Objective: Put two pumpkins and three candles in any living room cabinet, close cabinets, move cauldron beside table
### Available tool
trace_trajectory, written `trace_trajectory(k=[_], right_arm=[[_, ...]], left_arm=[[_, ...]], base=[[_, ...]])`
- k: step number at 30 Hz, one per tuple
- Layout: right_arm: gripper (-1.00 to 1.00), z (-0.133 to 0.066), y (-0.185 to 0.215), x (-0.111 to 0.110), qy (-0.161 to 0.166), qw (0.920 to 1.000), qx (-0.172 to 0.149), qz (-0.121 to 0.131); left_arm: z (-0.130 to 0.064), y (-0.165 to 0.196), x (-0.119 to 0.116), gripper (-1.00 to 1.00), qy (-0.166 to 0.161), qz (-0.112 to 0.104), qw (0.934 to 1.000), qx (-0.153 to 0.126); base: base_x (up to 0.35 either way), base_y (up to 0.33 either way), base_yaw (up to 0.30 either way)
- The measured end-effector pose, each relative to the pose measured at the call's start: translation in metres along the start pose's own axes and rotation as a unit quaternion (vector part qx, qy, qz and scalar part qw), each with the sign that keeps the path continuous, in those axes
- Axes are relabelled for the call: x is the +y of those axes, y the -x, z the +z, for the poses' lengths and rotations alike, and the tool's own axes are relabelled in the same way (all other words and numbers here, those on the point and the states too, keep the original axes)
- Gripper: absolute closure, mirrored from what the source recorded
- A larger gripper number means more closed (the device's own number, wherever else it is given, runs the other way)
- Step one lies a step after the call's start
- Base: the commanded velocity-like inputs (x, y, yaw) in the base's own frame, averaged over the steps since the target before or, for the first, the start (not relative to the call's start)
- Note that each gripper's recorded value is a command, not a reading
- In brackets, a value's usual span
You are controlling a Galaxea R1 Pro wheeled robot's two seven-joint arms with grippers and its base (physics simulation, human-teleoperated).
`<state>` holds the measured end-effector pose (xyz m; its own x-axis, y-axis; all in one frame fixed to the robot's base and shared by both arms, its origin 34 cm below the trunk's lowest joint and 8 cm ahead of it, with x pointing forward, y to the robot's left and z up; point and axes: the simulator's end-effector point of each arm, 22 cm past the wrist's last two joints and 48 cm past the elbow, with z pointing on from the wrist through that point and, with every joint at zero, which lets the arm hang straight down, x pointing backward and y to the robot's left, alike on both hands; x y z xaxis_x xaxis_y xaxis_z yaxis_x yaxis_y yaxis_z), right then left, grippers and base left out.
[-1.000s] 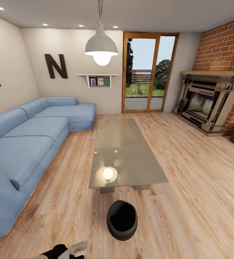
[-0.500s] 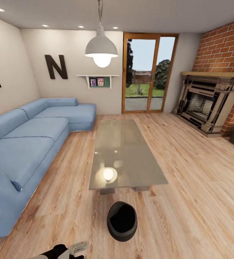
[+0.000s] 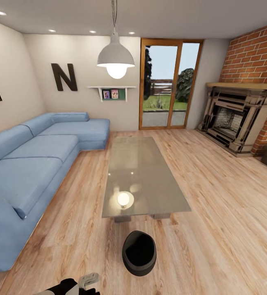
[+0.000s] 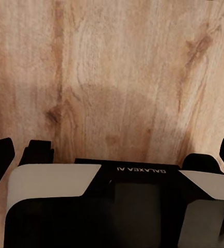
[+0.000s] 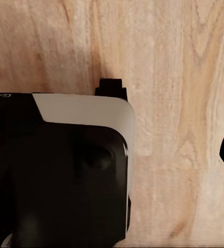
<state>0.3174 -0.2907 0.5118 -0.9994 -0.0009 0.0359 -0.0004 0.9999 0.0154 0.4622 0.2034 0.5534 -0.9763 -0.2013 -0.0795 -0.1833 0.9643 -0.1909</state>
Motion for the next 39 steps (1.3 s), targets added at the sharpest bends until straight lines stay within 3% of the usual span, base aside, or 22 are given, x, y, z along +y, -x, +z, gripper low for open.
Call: trace_trajectory(k=[8,39], right_arm=[[-1.0,0.0,-0.023,0.0,0.0,0.9999,0.014,0.0],[-1.0,0.0,-0.023,0.0,0.0,0.9999,0.015,0.001]], left_arm=[[-0.005,0.002,0.001,-1.0,0.0,-0.001,1.0,-0.002],[-0.005,0.001,0.005,-1.0,0.004,0.0,1.0,0.0]], base=[[0.0,0.0,0.0],[0.0,0.0,0.0]])
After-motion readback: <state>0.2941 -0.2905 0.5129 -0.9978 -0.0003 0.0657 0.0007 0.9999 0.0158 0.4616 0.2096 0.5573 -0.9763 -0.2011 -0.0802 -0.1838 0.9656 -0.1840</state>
